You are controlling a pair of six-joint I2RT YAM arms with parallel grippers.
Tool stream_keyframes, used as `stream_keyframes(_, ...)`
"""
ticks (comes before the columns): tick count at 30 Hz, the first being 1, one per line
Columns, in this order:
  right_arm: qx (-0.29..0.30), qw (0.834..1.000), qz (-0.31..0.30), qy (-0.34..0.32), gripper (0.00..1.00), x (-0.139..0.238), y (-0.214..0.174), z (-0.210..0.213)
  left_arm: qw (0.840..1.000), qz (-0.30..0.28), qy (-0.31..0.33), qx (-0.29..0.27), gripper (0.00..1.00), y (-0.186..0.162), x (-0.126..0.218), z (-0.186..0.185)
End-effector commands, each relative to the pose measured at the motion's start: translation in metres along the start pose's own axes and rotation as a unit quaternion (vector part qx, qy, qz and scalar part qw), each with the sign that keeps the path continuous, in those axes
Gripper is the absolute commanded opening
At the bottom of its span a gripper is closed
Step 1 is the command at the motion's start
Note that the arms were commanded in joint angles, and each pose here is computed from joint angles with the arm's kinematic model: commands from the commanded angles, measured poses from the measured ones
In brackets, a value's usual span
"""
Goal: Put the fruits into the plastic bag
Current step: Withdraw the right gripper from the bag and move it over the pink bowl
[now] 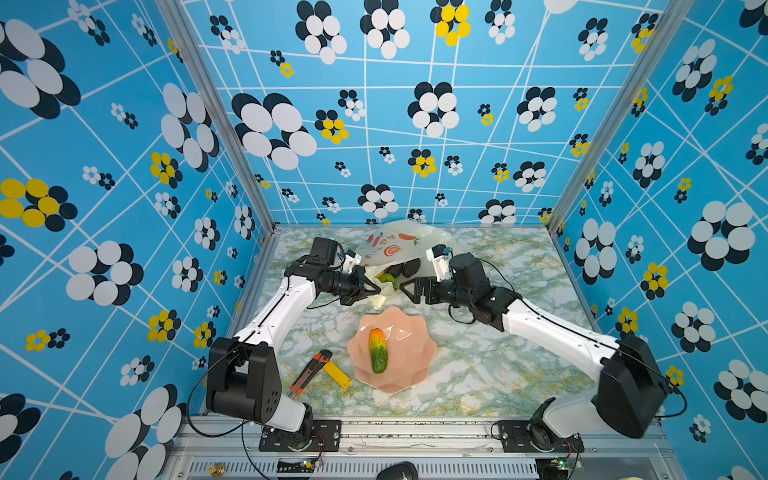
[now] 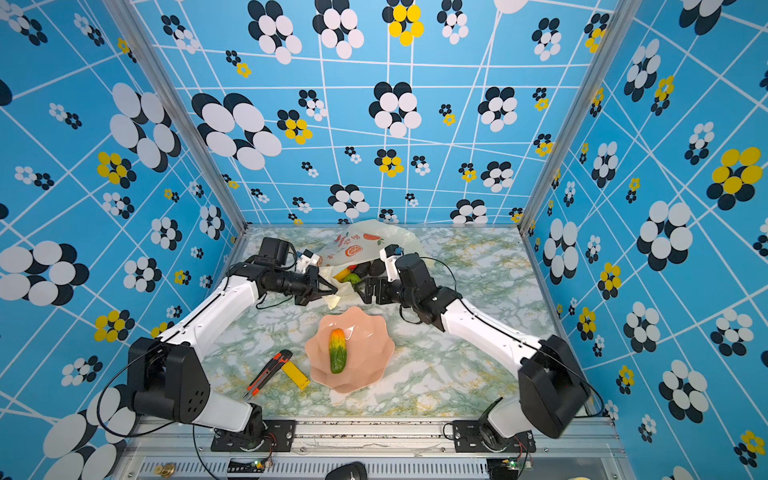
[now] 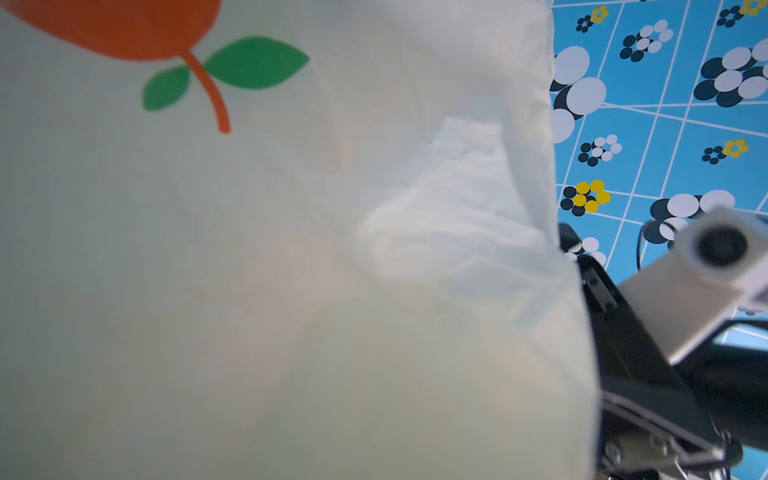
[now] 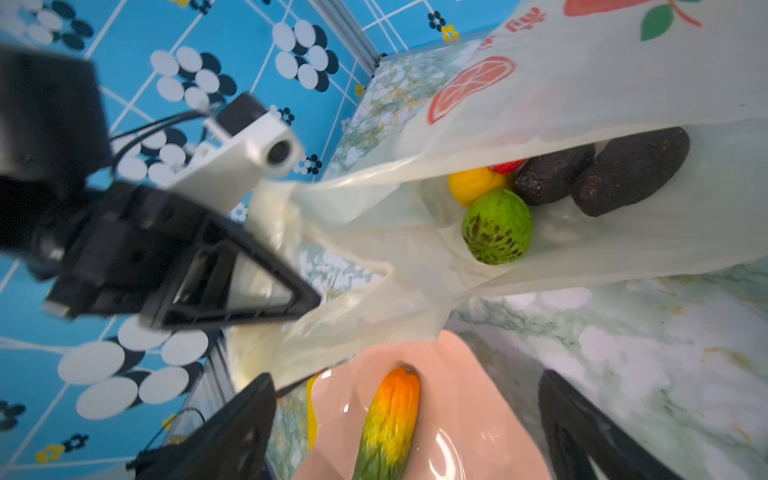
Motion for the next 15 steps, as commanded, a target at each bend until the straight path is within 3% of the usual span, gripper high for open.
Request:
stream_keyframes(1,0.113,0.99,-0.046,-0.07,0.99,0.024,-0.012,-0.002,1.0,-0.001,-0.001,-0.004,0.0,-0.001,-0.002,0.0)
stream_keyframes(4,0.004,0.993,-0.081,-0.084,0.99,0.036,-0.025,-0.016,1.0,0.0,-0.001,-0.004,0.0,-0.001,-0.002,0.001)
stream_keyframes(7,0.029,0.997,-0.061,-0.046,0.99,0.036,-0.035,-0.005,1.0,0.001,-0.003,-0.006,0.0,0.0,-0.002,-0.001)
stream_keyframes(15,-0.013,0.996,0.076,-0.043,0.99,0.006,-0.076,0.005,1.0,0.003,-0.003,-0.01,0.0,-0.002,-0.001,0.0)
Point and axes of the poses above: each gripper's point midway between its finger pads, its own x axis back along the fingers, its own z axis along the line the jaws close on, y = z × x, the point moved 3 cm from there along x, back along the fingers, and after that the axes turned 5 degrees about x, right-handed, at the moved point
